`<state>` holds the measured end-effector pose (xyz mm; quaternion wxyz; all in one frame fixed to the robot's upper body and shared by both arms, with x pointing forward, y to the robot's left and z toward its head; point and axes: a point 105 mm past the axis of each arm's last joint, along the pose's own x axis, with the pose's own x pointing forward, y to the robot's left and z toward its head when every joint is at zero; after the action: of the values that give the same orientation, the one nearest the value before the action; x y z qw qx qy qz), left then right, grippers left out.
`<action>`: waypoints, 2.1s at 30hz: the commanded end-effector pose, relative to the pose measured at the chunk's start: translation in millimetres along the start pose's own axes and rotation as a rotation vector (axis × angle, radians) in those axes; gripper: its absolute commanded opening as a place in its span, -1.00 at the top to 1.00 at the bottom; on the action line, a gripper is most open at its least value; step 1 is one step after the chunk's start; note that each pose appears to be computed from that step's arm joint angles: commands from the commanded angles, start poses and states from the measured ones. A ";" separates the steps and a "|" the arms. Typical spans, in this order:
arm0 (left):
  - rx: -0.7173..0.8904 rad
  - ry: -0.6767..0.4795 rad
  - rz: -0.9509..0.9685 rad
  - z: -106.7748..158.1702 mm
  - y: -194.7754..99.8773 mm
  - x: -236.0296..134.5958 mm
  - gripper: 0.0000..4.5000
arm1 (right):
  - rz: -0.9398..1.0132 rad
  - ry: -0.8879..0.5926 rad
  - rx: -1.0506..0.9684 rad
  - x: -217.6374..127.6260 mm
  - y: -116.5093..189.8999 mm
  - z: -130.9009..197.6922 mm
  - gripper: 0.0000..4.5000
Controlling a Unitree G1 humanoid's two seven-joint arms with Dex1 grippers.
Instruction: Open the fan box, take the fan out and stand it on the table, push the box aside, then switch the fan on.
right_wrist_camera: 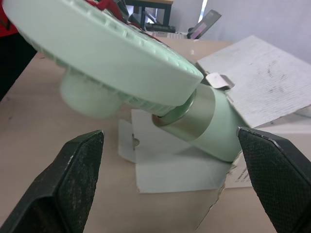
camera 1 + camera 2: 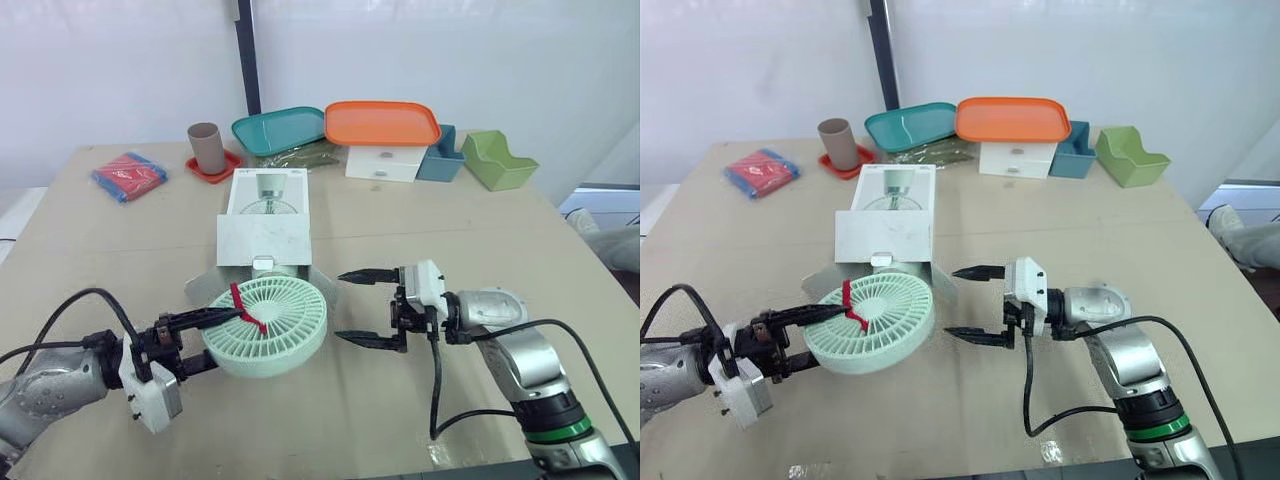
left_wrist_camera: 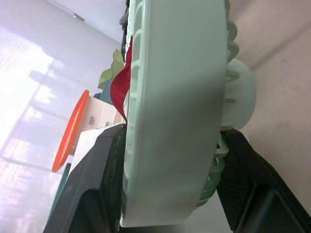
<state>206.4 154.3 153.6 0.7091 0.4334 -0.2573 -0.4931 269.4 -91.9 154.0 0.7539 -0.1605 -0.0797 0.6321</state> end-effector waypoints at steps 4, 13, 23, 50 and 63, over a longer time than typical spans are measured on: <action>-0.197 -0.009 -0.019 14.8 -2.2 4.1 0.10 | -0.034 -0.029 -0.082 1.7 -5.8 12.3 -1.00; -0.588 0.050 0.159 17.8 30.9 7.4 0.10 | -0.020 -0.026 -0.047 3.7 -1.7 8.0 -1.00; -0.766 0.099 0.512 19.8 74.1 -6.7 0.10 | -0.053 -0.012 -0.010 7.3 -3.5 2.5 -1.00; -0.712 0.425 1.377 -9.3 112.4 -87.0 0.10 | -0.009 -0.004 -0.022 25.4 -4.2 -5.0 -1.00; -0.806 0.428 1.476 -31.7 125.4 -104.7 0.10 | -0.014 0.001 -0.038 31.8 -7.8 -3.8 -1.00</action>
<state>256.0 270.1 240.4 0.9870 -0.0336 -0.1136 0.1085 286.5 -66.9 141.3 0.7620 -0.1686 -0.0714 0.6211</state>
